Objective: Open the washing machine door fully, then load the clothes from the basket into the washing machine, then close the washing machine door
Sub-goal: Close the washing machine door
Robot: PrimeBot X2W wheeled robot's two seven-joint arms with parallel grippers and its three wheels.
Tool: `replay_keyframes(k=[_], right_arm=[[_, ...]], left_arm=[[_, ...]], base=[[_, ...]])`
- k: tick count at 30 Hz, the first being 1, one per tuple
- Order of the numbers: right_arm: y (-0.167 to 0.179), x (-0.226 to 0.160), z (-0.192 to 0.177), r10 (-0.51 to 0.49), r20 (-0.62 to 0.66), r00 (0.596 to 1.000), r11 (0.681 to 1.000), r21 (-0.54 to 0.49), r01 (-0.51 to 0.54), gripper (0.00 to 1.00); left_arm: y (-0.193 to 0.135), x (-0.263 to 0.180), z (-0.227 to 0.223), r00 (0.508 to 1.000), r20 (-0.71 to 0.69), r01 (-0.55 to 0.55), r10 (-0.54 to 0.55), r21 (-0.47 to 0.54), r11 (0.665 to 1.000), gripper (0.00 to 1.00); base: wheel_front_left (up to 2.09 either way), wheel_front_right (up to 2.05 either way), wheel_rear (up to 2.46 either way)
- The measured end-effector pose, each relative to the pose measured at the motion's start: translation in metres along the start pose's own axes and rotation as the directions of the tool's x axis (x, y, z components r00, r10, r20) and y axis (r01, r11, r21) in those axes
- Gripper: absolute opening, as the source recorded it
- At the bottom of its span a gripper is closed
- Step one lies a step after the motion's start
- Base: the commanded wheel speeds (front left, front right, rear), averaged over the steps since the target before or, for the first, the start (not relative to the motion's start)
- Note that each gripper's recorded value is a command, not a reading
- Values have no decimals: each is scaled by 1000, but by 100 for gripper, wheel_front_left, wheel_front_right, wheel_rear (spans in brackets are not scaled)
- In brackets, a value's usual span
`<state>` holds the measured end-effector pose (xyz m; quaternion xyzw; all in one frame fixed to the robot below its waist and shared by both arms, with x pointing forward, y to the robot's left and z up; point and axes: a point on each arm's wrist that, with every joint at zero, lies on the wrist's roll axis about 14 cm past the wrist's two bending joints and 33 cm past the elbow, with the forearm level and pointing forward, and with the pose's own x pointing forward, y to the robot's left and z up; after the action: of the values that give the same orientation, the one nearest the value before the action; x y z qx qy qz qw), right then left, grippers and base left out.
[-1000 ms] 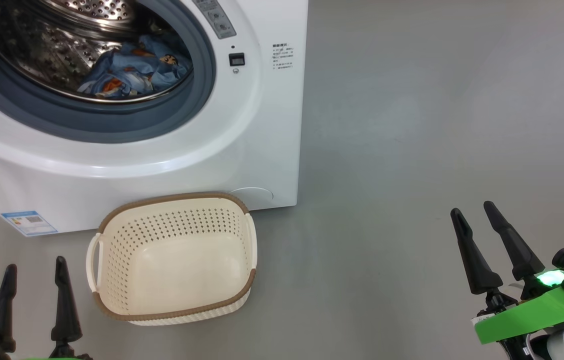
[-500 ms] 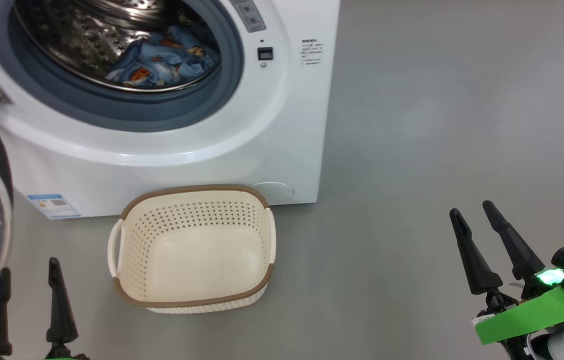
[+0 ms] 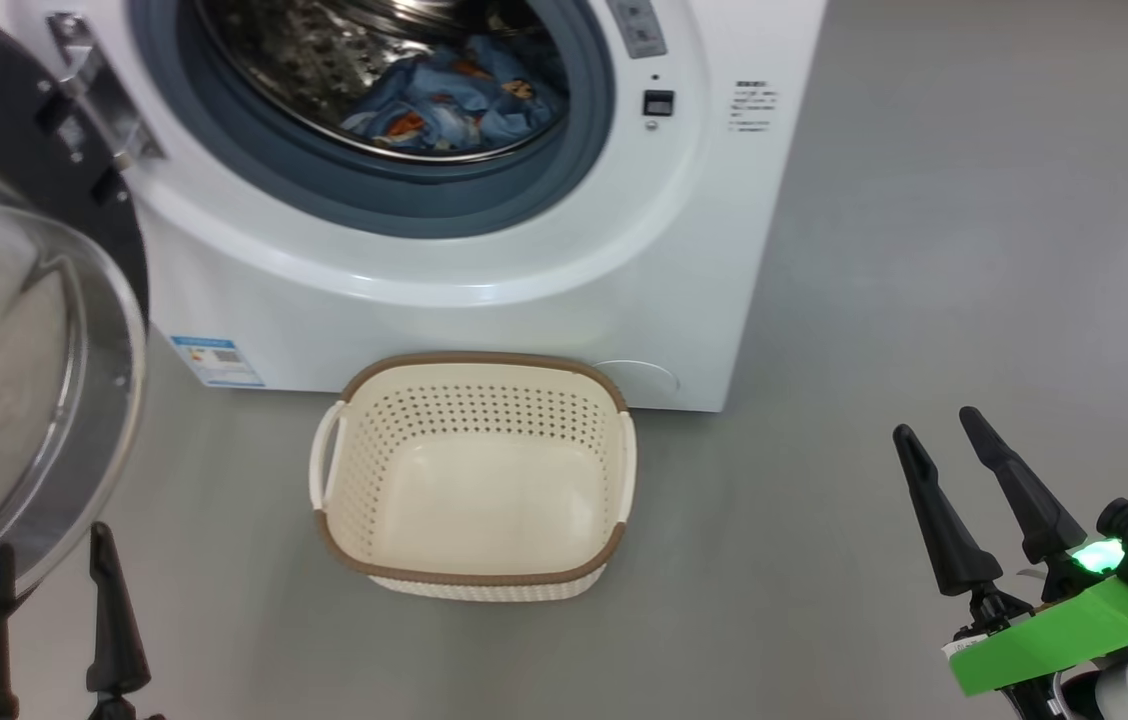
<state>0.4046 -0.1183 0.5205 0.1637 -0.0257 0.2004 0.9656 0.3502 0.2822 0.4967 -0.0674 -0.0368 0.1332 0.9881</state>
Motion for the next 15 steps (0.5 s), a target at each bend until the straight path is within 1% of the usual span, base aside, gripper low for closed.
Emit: replay_keyframes(k=[5, 15], right_arm=[[15, 12, -7, 56, -14, 998, 998, 10, -56, 100], [47, 33, -21, 173, -49, 984, 985, 25, -172, 100]], left_arm=[[24, -15, 3, 998, 1, -67, 67, 10, 998, 100], [58, -41, 13, 985, 23, -174, 174, 12, 985, 100]], base=[[0, 0, 0], [0, 0, 0]])
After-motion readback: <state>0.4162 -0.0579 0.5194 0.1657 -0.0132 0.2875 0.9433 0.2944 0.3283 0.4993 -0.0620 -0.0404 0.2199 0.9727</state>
